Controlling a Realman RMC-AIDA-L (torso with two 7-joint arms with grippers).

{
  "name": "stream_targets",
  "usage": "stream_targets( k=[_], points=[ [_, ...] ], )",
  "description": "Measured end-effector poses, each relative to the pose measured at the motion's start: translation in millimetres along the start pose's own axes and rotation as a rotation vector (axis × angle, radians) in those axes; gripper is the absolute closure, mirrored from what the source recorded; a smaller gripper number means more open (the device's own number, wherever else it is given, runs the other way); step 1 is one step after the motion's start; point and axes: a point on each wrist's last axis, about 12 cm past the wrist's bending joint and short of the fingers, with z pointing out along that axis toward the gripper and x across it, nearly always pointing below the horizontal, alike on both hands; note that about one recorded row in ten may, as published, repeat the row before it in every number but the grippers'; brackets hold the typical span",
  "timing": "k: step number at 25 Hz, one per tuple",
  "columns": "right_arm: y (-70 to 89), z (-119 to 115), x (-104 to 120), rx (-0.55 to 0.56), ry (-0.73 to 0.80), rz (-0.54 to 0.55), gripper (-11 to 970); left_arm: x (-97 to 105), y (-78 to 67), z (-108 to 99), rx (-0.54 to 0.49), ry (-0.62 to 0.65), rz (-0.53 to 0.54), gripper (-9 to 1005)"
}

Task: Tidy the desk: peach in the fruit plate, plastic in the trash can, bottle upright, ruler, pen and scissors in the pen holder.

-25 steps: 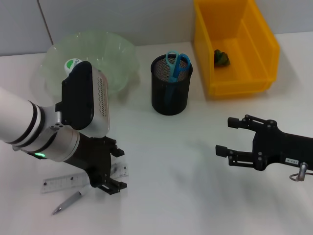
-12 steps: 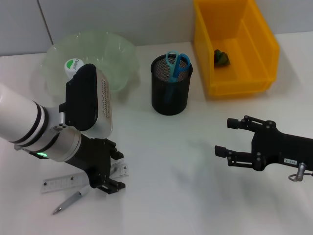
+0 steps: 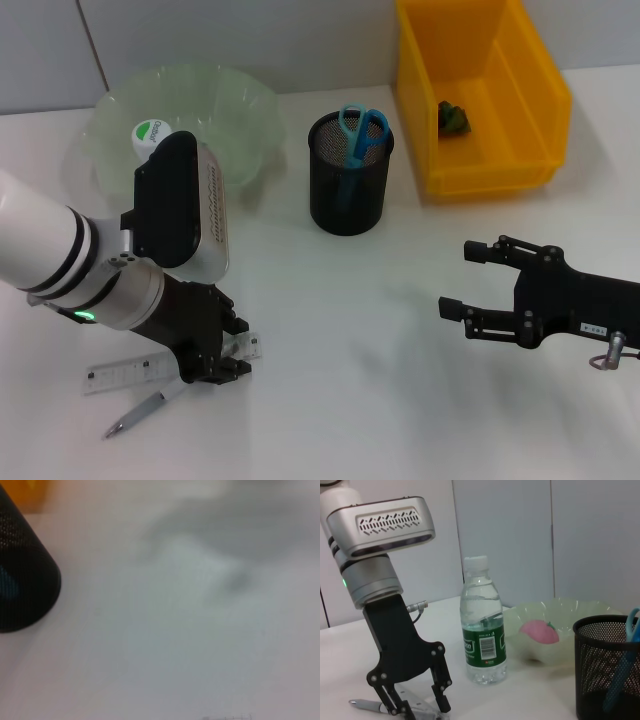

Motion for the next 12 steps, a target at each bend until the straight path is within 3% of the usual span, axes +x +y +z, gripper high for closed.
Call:
stream_targets(
  k=[1,12],
  points=[
    [0.0,0.0,0.0,0.0,0.0,0.0,125,-0.5,0.0,0.2,0.0,0.001,0.002,542],
    [0.1,0.3,-0.1,-0.002,0.0,0.0,125,-4.2,0.5,0.3,0.003,0.007,0.019,536]
  ],
)
